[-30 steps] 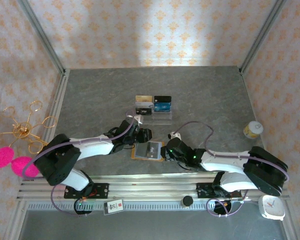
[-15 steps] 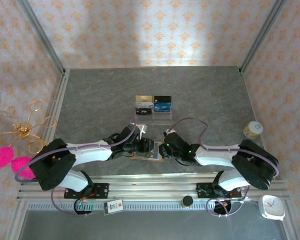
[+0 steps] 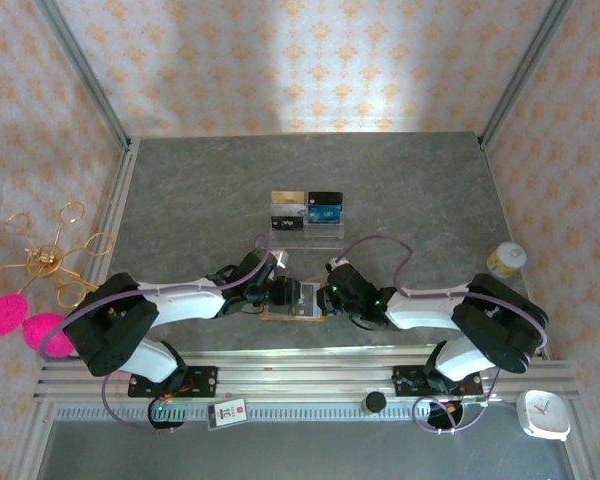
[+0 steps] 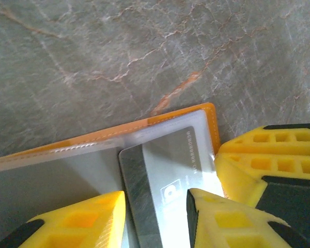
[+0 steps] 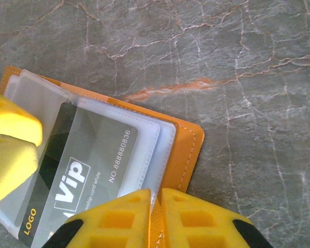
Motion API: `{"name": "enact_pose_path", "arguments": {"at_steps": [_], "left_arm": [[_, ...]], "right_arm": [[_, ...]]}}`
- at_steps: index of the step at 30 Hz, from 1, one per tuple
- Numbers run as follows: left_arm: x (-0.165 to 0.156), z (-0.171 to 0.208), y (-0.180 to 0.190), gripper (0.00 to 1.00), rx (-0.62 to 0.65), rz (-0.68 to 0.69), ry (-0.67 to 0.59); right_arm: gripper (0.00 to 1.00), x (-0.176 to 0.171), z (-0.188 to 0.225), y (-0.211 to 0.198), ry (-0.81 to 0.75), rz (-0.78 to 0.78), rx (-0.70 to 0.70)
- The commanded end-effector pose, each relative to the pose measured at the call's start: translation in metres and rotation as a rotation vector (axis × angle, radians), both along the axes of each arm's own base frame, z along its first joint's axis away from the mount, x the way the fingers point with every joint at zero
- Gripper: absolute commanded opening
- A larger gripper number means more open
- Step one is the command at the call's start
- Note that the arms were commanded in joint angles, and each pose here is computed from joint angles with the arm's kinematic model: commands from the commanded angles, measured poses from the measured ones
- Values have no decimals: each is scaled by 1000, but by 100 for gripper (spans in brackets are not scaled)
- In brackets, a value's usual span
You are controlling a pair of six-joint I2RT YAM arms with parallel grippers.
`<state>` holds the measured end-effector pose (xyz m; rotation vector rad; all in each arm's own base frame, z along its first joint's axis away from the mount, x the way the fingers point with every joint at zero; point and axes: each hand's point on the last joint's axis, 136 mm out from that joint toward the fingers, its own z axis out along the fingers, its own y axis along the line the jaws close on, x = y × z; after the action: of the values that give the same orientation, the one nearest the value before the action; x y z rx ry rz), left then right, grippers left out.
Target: Take the credit cards out of the card holder
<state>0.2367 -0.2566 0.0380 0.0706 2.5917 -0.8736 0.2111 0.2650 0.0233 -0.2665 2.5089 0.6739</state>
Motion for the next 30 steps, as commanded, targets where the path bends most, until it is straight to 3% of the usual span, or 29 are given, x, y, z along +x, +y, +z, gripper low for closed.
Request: {"name": "enact_pose_path", "arguments": {"at_steps": [1, 8, 13, 16, 21, 25, 30], "left_arm": [[-2, -6, 5, 33, 8, 11, 18], [-5, -22, 36, 35, 138, 109, 59], [-6, -13, 53, 40, 145, 153, 33], [2, 6, 44, 41, 88, 147, -8], [12, 51, -1, 42, -80, 79, -109], [11, 36, -21, 33, -49, 40, -67], [11, 16, -8, 33, 22, 83, -42]], "right_arm": [[13, -6, -19, -16, 36, -17, -70], [13, -4, -20, -19, 33, -35, -87], [12, -4, -23, -21, 36, -46, -97], [12, -3, -22, -19, 34, -42, -90], [12, -1, -18, -18, 24, -38, -88], [12, 0, -18, -18, 19, -40, -97], [12, -1, -17, -19, 16, -43, -87]]}}
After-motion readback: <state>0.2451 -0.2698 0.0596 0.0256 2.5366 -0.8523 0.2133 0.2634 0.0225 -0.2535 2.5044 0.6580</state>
